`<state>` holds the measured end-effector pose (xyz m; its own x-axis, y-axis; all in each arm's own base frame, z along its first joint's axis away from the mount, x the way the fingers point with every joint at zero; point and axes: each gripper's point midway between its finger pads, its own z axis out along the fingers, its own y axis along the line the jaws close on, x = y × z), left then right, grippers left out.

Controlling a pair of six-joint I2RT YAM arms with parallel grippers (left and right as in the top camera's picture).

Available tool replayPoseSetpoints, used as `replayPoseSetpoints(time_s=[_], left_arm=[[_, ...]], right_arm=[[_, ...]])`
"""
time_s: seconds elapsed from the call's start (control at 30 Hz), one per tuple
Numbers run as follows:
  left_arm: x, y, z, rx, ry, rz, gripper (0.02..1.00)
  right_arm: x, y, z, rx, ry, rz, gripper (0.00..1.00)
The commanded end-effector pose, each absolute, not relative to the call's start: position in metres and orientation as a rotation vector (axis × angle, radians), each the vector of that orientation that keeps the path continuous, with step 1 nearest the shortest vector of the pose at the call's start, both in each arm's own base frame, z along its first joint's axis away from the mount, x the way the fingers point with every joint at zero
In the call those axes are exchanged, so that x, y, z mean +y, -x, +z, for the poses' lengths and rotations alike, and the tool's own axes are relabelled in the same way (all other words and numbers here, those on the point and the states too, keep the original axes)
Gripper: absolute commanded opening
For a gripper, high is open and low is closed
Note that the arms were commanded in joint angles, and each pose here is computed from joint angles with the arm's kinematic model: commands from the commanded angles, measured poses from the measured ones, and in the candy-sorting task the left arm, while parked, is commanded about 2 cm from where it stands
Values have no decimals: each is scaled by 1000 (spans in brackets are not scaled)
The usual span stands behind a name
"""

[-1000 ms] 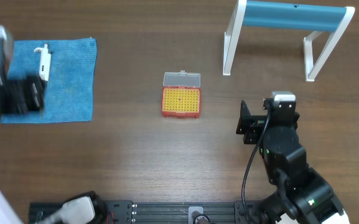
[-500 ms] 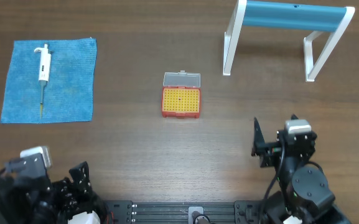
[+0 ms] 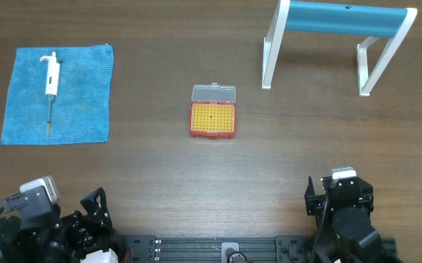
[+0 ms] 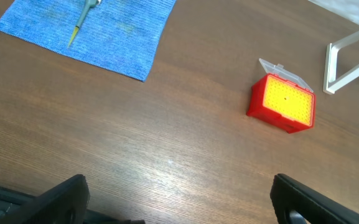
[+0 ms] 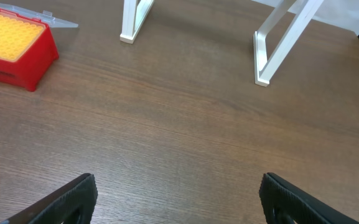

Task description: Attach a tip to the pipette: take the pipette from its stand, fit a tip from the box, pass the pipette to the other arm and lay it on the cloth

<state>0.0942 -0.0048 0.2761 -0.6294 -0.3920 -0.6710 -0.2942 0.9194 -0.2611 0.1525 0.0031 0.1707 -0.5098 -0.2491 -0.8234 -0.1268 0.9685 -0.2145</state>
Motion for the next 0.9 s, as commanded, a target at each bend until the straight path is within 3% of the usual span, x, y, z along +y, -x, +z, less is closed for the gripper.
replayPoseSetpoints(time_s=[0.03, 0.4, 0.6, 0.9], left_arm=[[-7, -95, 276, 2283, 493, -185, 941], [-2, -95, 273, 2291, 490, -144, 941], [10, -163, 304, 2048, 240, -71, 941], [4, -259, 289, 1657, 146, -134, 945]], right_arm=[[1, -153, 172, 2098, 265, -173, 847], [1, -153, 172, 2099, 265, -173, 847], [1, -153, 172, 2099, 265, -173, 847], [1, -153, 172, 2098, 265, -173, 847]])
